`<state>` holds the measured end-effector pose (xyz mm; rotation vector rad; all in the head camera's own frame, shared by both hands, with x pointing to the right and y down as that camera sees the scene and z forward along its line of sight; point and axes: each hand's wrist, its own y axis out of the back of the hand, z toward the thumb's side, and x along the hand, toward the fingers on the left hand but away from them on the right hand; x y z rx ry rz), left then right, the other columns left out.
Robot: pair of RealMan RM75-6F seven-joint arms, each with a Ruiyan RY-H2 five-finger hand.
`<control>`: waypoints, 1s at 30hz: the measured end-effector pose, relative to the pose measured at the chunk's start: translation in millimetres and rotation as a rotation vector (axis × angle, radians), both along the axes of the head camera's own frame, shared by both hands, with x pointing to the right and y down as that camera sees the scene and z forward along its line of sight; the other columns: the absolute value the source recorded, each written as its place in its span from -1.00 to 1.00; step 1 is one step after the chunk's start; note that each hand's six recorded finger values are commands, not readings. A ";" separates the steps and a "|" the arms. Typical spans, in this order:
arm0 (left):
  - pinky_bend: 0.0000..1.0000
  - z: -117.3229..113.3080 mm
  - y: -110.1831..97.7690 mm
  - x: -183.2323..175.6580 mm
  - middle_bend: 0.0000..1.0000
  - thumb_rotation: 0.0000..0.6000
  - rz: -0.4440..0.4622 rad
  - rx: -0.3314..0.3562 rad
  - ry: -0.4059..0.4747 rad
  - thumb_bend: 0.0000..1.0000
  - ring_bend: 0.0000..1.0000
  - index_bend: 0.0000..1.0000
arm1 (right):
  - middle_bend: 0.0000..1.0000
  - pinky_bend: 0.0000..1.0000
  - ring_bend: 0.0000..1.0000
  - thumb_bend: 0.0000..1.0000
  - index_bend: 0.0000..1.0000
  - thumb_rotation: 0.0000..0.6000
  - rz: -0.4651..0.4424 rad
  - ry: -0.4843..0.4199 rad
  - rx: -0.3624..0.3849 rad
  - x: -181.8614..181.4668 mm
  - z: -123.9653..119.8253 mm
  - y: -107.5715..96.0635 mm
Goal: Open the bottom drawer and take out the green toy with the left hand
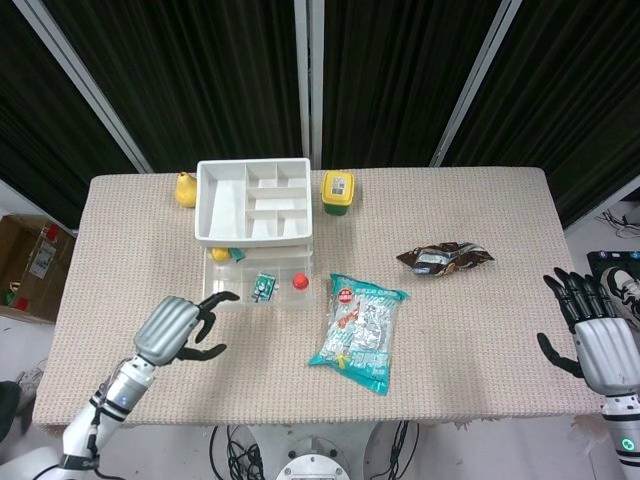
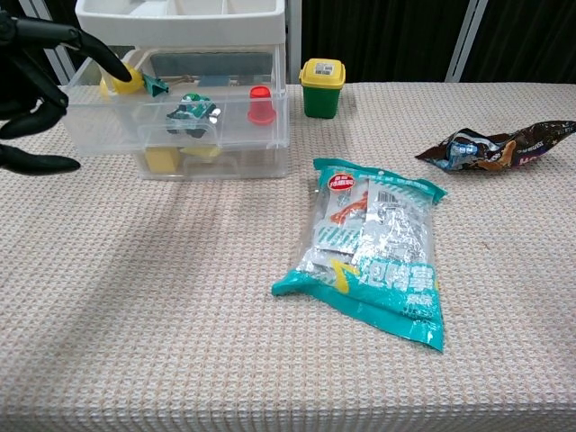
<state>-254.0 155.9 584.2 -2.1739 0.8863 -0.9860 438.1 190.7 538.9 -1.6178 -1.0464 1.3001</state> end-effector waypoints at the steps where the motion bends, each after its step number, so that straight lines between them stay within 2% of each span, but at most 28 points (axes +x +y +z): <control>1: 1.00 -2.7 -2.9 -2.0 0.62 1.00 0.004 0.019 -0.010 -0.63 0.93 -0.47 | -1.00 -1.00 -1.00 -0.42 -1.00 1.00 -0.001 0.000 0.000 -0.1 0.0 0.1; 7: 1.00 -14.8 -37.2 -5.4 0.65 1.00 0.093 0.212 -0.110 -0.63 0.92 -0.33 | -1.00 -1.00 -1.00 -0.42 -1.00 1.00 -0.013 0.002 0.008 -3.1 -3.1 1.0; 11: 1.00 -16.5 -68.7 1.1 0.66 1.00 0.198 0.354 -0.196 -0.63 0.91 -0.29 | -1.00 -1.00 -1.00 -0.42 -1.00 1.00 -0.014 0.012 0.025 -3.0 -9.5 1.1; 15: 1.00 -15.4 -93.1 17.7 0.66 1.00 0.320 0.456 -0.262 -0.63 0.91 -0.29 | -1.00 -1.00 -1.00 -0.42 -1.00 1.00 -0.013 0.028 0.043 -3.0 -18.2 0.7; 23: 1.00 -5.9 -102.0 47.7 0.64 1.00 0.537 0.559 -0.372 -0.63 0.89 -0.29 | -1.00 -1.00 -1.00 -0.42 -1.00 1.00 -0.002 0.032 0.038 -2.0 -22.8 2.8; 30: 1.00 4.2 -101.6 58.6 0.63 1.00 0.628 0.600 -0.434 -0.70 0.88 -0.32 | -1.00 -1.00 -1.00 -0.42 -1.00 1.00 0.011 0.033 0.023 0.2 -17.9 4.2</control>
